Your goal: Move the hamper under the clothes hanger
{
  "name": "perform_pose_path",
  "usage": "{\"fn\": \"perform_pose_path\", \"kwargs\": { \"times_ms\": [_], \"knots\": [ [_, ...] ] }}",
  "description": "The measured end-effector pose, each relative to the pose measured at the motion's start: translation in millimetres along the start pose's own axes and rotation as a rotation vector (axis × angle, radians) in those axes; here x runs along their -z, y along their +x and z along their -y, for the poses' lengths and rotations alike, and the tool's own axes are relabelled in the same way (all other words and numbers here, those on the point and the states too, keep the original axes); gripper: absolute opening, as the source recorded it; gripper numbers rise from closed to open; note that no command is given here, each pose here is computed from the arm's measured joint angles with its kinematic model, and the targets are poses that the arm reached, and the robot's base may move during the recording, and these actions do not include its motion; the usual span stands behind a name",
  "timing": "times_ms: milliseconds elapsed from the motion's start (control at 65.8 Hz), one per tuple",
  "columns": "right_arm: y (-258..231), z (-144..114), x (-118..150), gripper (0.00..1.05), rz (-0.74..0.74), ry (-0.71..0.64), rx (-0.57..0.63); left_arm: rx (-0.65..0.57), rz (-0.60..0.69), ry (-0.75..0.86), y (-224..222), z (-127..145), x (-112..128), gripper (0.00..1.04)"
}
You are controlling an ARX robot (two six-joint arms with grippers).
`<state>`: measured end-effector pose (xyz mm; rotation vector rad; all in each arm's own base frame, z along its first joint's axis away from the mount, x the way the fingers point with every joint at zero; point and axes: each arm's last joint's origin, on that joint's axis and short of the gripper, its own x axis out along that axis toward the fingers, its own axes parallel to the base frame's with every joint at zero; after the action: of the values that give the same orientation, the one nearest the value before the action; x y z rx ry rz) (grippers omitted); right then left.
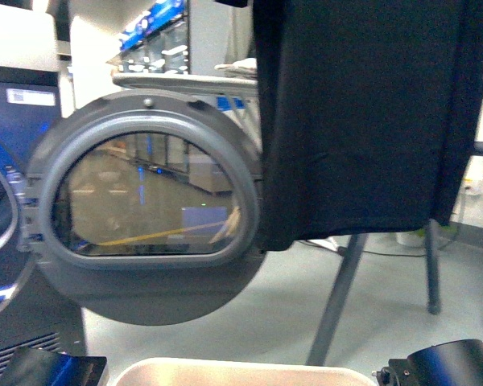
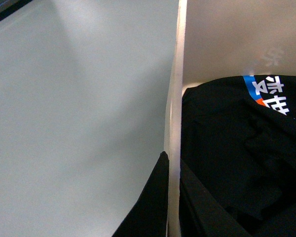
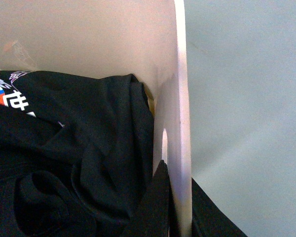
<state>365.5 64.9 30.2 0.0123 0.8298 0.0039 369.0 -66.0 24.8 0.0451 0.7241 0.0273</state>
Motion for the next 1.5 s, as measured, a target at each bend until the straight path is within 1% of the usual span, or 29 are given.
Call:
{"fn": "perform_pose_path", "kwargs": {
  "times_ms": [927, 987, 1063, 1124, 1306, 1504],
  "knots": [
    [0, 1, 0, 0.03, 0.002, 0.001, 0.003, 0.003, 0.004, 0.000, 0, 1, -1, 0.04],
    [0, 3, -1, 0.03, 0.003, 0.006, 0.012, 0.008, 0.007, 0.003, 0, 2, -2, 0.04],
    [0, 12, -1, 0.03, 0.002, 0.021, 0.045, 0.052, 0.005, 0.019, -2, 12, -1, 0.04],
    [0, 12, -1, 0.03, 0.002, 0.022, 0.046, 0.052, 0.005, 0.020, -2, 13, -1, 0.04],
    [-1, 0, 1, 0.03, -0.001, -0.003, -0.004, -0.005, 0.005, -0.001, 0, 0, -1, 0.04],
    [-1, -3, 1, 0.03, -0.001, -0.008, -0.009, -0.011, 0.002, -0.004, 0, -3, -1, 0.04]
  ]
}}
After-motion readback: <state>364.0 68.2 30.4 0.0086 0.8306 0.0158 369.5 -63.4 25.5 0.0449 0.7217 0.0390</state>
